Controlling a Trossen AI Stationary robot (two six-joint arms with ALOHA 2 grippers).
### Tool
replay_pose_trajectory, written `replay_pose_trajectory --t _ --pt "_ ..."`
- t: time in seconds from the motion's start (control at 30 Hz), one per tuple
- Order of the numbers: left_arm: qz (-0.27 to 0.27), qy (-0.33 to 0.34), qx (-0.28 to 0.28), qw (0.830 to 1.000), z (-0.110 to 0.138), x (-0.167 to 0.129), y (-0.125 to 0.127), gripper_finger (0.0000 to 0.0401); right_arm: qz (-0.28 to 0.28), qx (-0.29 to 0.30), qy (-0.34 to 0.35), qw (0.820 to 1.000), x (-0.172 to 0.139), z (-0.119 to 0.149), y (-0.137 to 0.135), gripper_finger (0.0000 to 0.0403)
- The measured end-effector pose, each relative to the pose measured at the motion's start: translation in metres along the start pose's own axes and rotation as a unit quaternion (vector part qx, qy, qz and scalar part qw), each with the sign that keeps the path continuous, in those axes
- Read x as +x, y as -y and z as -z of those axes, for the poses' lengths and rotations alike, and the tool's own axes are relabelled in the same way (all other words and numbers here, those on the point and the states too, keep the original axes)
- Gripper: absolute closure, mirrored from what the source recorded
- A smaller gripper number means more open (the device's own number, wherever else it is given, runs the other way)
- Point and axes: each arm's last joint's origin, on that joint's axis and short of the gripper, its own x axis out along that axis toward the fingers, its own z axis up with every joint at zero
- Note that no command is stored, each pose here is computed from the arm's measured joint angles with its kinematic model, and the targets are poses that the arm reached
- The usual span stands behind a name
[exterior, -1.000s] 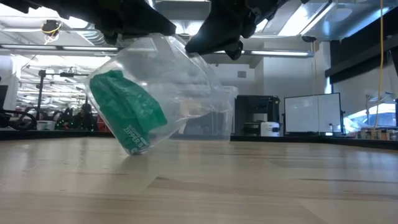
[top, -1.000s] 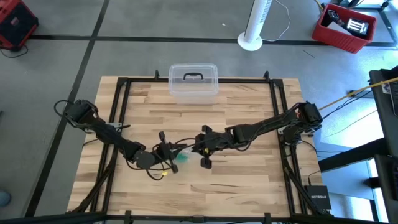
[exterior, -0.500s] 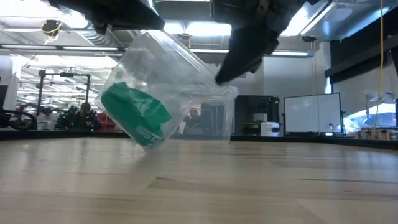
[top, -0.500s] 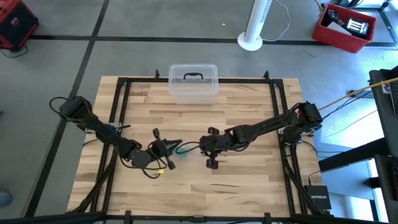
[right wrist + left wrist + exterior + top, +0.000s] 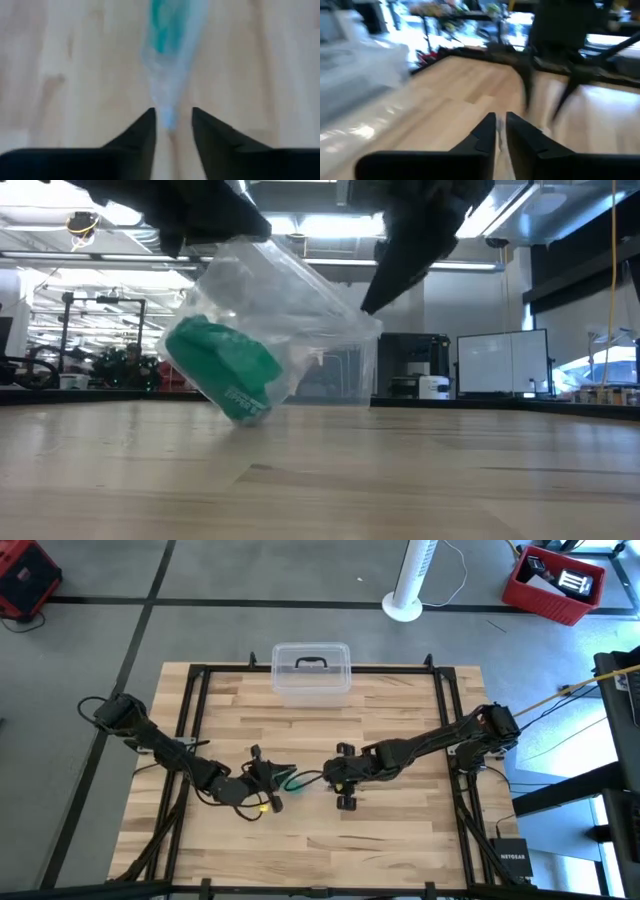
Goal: Roll bandage
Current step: Open the transparent bin
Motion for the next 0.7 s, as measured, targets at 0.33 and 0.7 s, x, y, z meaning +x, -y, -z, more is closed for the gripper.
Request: replay_pose_trajectory --t 0.33,0.7 --pt "0.017 -0.037 -0.02 0.999 -0.039 0.024 -0.058 0.0238 0.161 -0.101 -0.004 0.982 -0.052 -0.014 0.066 0.0121" --pt "-0.12 -0.083 -0.03 0.989 -0.069 0.016 -0.165 0.0215 0.173 0.03 0.026 0.984 -0.082 -0.005 0.203 0.0103"
